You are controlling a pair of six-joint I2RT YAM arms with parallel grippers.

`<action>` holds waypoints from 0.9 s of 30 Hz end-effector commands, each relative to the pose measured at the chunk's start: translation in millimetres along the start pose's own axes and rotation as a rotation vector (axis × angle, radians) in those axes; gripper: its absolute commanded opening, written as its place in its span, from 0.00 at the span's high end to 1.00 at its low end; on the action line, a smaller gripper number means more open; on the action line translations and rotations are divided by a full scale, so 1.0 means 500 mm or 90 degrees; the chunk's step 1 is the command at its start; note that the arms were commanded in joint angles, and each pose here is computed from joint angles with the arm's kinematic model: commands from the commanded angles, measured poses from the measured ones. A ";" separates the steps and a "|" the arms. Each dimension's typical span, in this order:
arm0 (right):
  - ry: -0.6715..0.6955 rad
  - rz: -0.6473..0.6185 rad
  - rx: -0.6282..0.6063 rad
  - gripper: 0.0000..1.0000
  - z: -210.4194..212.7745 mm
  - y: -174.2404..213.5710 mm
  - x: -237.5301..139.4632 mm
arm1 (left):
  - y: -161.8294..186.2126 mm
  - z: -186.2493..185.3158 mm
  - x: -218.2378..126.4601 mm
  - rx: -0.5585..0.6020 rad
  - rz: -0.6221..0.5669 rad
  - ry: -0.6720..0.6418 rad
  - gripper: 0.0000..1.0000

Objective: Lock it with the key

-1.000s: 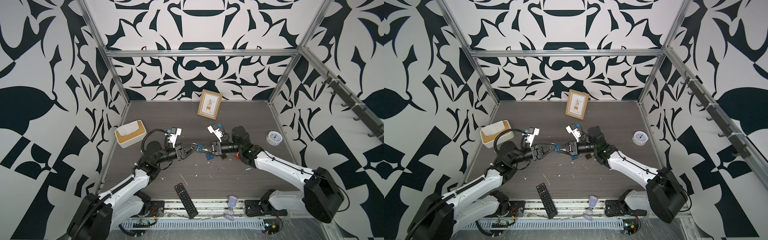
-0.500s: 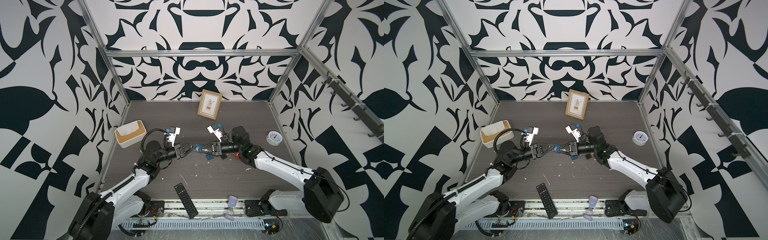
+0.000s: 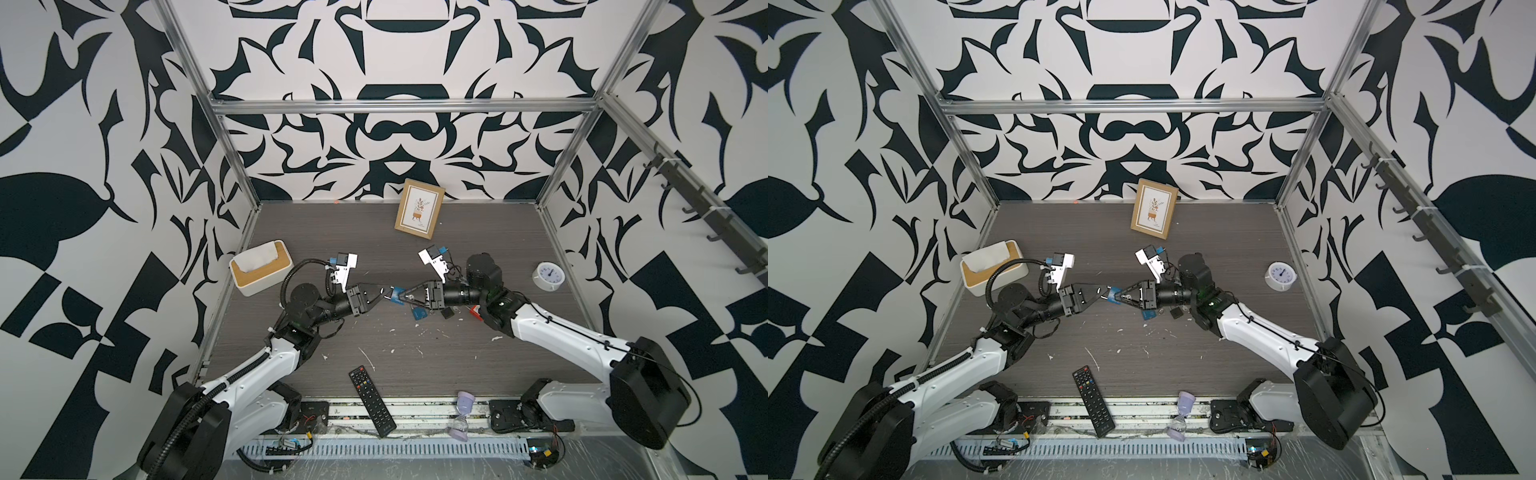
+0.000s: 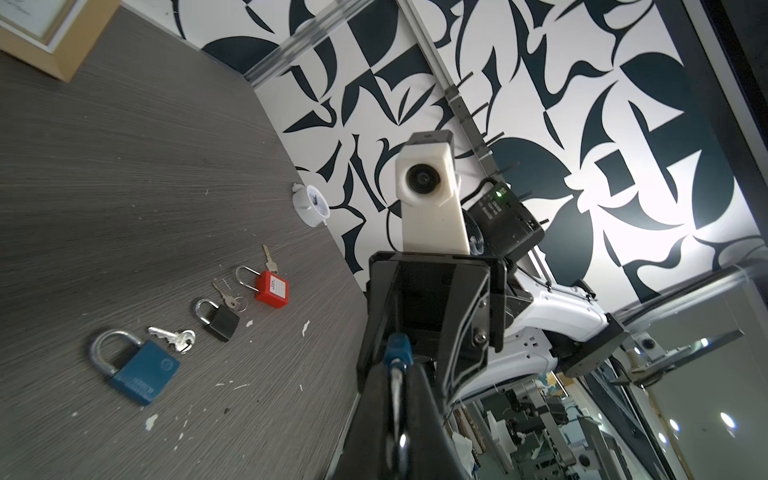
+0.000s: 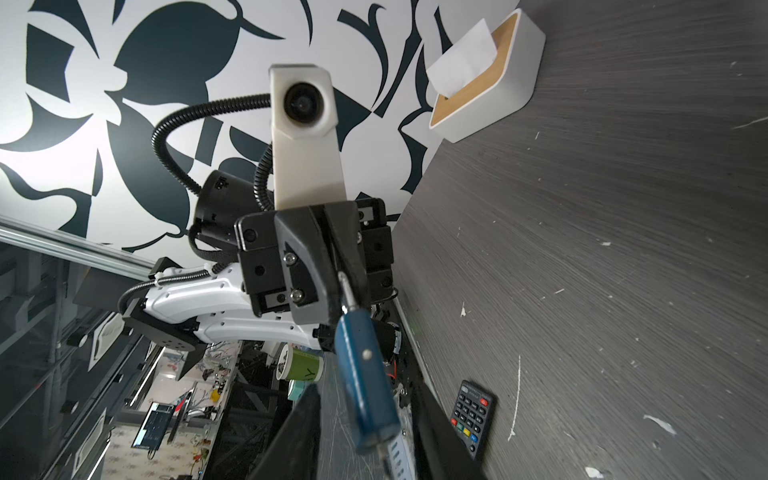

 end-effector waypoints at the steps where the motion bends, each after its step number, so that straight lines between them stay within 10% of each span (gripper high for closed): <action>1: -0.002 -0.037 -0.029 0.60 0.021 -0.007 -0.017 | -0.031 0.004 -0.014 -0.014 -0.071 0.001 1.00; 27: 0.020 -0.092 -0.014 0.67 -0.012 -0.037 -0.029 | -0.043 -0.003 -0.010 -0.032 -0.060 0.059 1.00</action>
Point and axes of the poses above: each gripper's point midway between its finger pads, its own x axis out along the fingers, its own z axis along the line the jaws close on, y = z × x, the point moved 6 cm from there along -x, back along the fingers
